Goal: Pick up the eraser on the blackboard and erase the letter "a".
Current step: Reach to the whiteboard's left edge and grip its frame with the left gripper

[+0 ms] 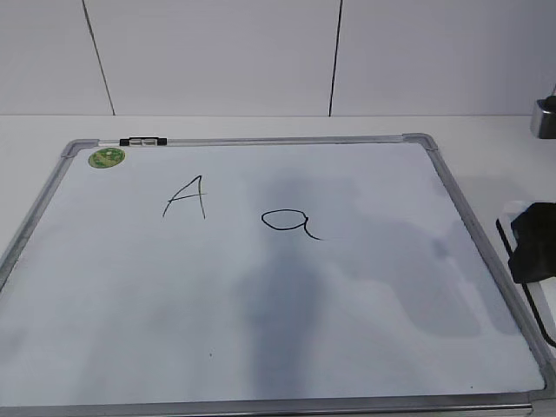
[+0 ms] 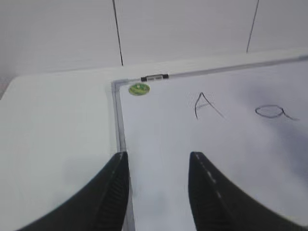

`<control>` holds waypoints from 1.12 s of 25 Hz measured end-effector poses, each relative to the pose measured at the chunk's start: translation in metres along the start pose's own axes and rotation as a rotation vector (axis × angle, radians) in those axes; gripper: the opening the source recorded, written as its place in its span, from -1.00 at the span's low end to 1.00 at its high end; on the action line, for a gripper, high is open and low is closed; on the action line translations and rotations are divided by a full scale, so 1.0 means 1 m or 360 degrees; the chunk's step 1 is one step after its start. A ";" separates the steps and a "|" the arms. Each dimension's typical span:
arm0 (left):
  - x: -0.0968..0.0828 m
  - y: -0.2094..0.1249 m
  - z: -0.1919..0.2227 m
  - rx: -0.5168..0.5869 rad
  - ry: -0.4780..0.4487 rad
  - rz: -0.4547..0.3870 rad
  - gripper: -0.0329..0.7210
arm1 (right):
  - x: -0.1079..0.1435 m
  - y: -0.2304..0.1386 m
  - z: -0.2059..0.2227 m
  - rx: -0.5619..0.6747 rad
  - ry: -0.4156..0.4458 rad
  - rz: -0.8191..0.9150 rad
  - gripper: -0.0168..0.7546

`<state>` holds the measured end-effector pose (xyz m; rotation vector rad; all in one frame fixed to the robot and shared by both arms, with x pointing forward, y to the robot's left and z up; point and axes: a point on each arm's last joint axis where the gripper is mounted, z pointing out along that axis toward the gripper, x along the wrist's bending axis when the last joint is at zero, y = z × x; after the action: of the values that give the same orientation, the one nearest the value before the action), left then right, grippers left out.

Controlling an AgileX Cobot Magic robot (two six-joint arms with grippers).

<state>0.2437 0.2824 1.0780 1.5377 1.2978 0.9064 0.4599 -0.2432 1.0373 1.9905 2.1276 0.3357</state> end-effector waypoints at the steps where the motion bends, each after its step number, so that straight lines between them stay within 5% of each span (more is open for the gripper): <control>1: 0.002 0.006 0.006 -0.0014 0.0007 -0.0017 -0.11 | 0.000 0.000 0.000 0.0000 0.0000 0.0000 0.42; 4: 0.008 0.021 0.028 -0.0003 0.0010 -0.0083 -0.02 | 0.000 0.000 0.000 -0.0003 0.0001 0.0000 0.42; 14: 0.032 0.044 0.133 0.0561 0.0017 -0.0266 0.10 | 0.000 0.001 0.000 -0.0009 0.0002 -0.0001 0.42; 28: 0.065 0.080 0.278 0.1191 -0.0047 -0.0272 0.12 | 0.000 0.001 0.000 -0.0009 0.0002 -0.0001 0.42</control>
<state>0.5395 0.2943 1.0621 1.9350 1.8333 0.2802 0.4603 -0.2430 1.0375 1.9873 2.1256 0.3426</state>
